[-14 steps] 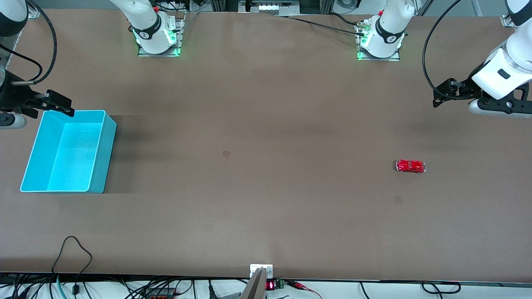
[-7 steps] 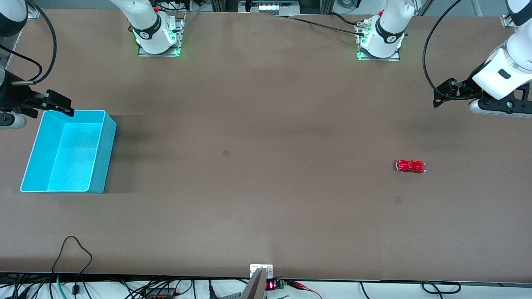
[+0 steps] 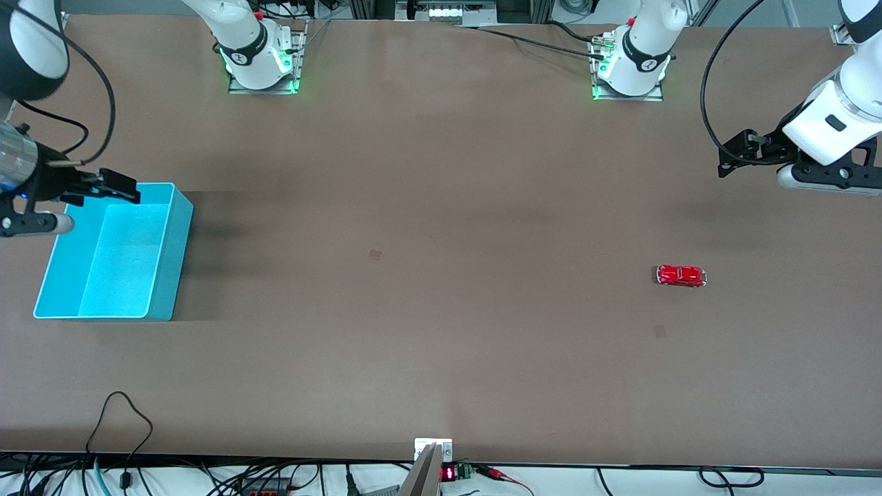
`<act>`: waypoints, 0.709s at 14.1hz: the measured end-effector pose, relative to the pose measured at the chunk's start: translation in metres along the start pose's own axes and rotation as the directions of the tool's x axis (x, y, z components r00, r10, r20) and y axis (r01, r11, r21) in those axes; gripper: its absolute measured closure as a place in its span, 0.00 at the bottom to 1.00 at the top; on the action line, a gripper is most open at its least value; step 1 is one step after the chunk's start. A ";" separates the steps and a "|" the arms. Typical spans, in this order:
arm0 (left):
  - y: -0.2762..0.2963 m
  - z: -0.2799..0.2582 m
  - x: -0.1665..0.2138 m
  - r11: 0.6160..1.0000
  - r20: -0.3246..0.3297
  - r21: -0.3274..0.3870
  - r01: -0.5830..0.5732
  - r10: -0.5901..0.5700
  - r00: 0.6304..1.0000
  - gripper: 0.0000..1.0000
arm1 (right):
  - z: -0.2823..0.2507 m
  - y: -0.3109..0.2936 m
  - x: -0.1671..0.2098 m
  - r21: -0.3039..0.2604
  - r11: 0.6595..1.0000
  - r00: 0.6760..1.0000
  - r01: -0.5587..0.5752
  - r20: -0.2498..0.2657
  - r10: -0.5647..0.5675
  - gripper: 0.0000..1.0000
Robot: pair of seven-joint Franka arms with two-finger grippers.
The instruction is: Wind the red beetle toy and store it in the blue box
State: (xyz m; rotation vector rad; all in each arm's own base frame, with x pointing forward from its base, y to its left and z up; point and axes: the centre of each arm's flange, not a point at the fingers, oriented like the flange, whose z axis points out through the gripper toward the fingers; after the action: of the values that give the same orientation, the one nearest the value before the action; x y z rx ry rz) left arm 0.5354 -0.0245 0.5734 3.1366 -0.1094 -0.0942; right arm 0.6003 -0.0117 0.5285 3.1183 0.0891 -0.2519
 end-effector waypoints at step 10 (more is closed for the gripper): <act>-0.001 0.123 0.007 0.997 0.434 -0.035 -0.067 0.076 0.898 0.00 | 0.006 -0.001 -0.001 0.002 1.000 0.999 0.002 0.038 -0.002 0.00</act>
State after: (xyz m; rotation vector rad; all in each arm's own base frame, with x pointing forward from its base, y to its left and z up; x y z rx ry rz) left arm 0.5353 -0.0239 0.4504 3.0251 -0.2208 -0.7905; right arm 0.5977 -0.0105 0.5225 3.1144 0.0917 -0.3110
